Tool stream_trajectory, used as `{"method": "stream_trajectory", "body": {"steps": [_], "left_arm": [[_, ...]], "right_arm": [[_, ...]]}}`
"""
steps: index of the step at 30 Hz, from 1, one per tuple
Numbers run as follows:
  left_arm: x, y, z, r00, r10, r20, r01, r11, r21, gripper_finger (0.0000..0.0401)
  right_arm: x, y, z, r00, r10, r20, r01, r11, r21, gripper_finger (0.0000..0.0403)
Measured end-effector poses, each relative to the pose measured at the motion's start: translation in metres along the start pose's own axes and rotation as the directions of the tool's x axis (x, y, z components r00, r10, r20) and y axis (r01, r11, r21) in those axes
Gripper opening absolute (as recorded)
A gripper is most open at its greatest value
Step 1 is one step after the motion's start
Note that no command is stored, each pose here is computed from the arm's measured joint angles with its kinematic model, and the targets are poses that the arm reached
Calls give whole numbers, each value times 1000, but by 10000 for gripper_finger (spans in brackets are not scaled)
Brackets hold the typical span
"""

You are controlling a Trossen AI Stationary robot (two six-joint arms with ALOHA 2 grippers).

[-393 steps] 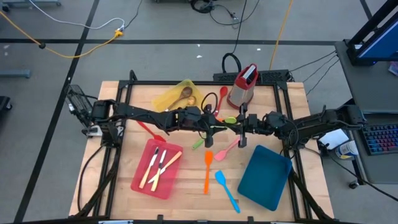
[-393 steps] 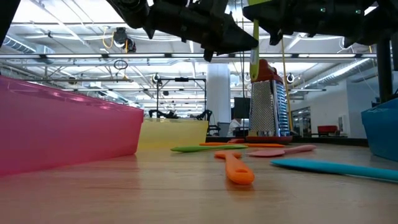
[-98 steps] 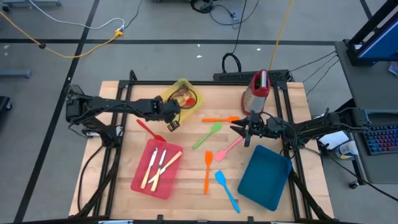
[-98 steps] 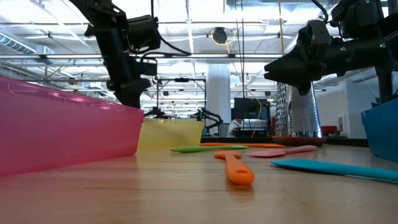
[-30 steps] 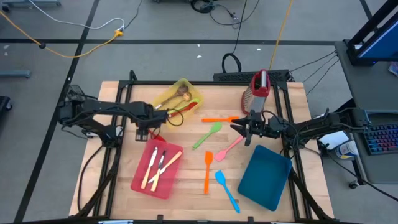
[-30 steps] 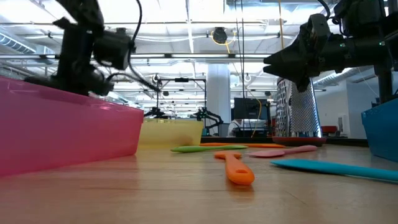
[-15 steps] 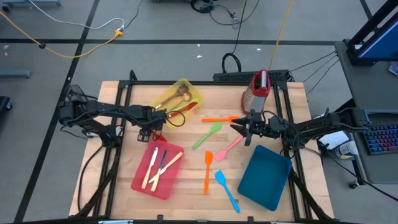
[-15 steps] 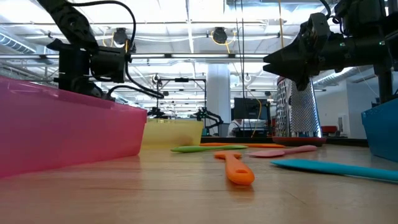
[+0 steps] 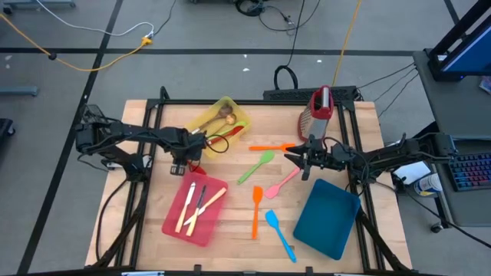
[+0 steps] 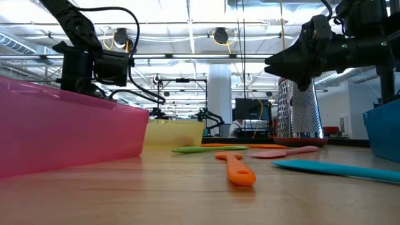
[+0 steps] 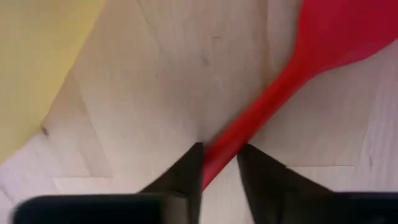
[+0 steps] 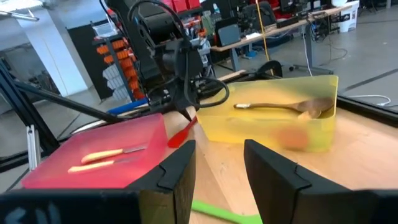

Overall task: Pick & Place Kitchen Items
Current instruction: Put the red spatula into the blue bin

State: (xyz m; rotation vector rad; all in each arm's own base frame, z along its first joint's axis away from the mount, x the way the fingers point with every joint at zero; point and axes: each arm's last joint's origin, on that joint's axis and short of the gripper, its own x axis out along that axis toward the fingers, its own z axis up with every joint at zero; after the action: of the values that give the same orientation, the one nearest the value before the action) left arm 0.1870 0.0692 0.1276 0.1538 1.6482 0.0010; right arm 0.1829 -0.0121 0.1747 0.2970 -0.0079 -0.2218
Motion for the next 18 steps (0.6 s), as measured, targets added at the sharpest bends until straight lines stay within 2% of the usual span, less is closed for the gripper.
{"method": "stream_trajectory", "body": {"steps": [3, 6, 10, 18], "left_arm": [[0, 0, 0, 1000, 6, -6, -6, 999, -39, 48], [-1, 0, 0, 1000, 24, -15, -25, 997, -72, 20], [-1, -1, 0, 999, 35, -21, -36, 995, -91, 14], [-11, -15, 4, 996, 87, 19, -87, 996, -13, 2]], "right_arm": [[0, 0, -1, 1000, -4, -12, 4, 1000, -8, 132], [0, 0, -1, 1000, -4, -12, 4, 1000, -8, 132], [0, 0, -1, 1000, -4, -13, 4, 1000, -7, 132], [0, 0, -1, 1000, -3, -14, 3, 1000, -2, 132]]}}
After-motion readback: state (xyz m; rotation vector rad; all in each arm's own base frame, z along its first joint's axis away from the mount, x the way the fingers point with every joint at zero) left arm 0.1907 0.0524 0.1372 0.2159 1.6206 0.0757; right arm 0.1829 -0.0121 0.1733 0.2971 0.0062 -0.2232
